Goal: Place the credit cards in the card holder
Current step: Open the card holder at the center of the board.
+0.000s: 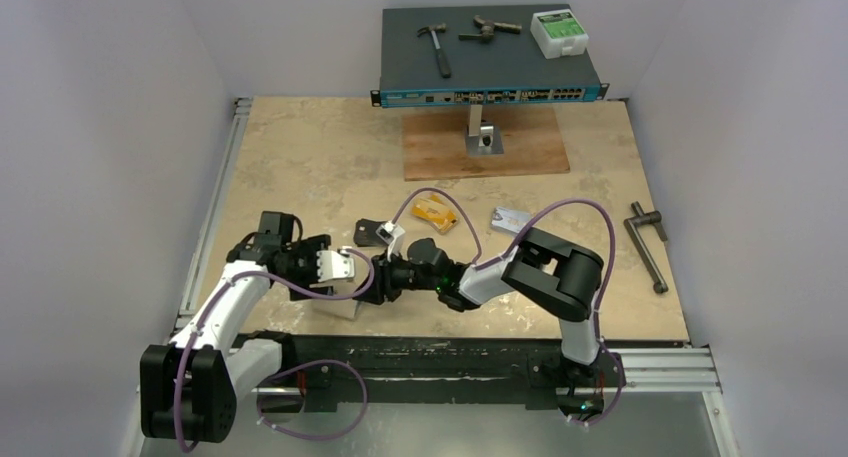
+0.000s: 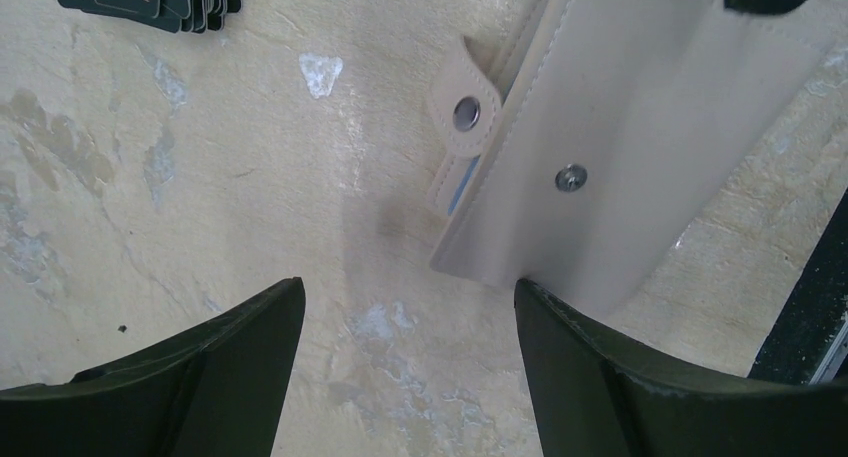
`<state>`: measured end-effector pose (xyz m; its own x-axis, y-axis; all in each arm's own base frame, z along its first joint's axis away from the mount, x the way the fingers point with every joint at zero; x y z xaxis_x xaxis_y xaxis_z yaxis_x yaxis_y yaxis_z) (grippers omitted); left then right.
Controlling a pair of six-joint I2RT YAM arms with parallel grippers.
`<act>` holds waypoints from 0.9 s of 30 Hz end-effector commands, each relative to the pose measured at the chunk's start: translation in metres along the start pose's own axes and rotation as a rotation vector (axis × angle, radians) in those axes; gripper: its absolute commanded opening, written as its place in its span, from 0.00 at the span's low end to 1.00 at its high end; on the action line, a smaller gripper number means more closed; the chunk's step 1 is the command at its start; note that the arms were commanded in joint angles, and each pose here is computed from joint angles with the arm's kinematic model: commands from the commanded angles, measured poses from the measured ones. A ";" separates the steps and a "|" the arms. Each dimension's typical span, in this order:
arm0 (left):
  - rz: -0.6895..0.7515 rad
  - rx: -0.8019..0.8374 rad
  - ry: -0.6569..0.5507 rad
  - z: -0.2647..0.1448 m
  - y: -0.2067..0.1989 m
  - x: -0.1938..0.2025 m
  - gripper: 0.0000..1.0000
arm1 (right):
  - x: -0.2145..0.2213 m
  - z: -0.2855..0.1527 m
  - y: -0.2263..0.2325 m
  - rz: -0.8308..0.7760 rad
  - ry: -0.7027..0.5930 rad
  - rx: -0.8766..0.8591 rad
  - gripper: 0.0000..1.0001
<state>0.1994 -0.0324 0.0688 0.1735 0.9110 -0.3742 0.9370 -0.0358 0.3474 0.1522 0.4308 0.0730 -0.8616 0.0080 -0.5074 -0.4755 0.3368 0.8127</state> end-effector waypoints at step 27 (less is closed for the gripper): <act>-0.465 -0.091 -0.263 -0.072 0.078 -0.087 0.85 | -0.068 -0.103 -0.025 -0.049 -0.277 0.394 0.00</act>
<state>0.2496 -0.0711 0.1680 -0.0422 0.7823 -0.6215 0.9086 0.2888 0.3019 0.1846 0.3643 0.0870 -0.8507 0.1453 -0.5052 -0.3714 0.5140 0.7732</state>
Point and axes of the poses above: each gripper's point midway between its finger pads, its own z axis out along the fingers, its own y axis along the line the jaws close on, x = y × z, the point moved 3 cm from there along -z, back along the fingers, and after that the axes turned 10 degrees about z, right-handed, at the moved point
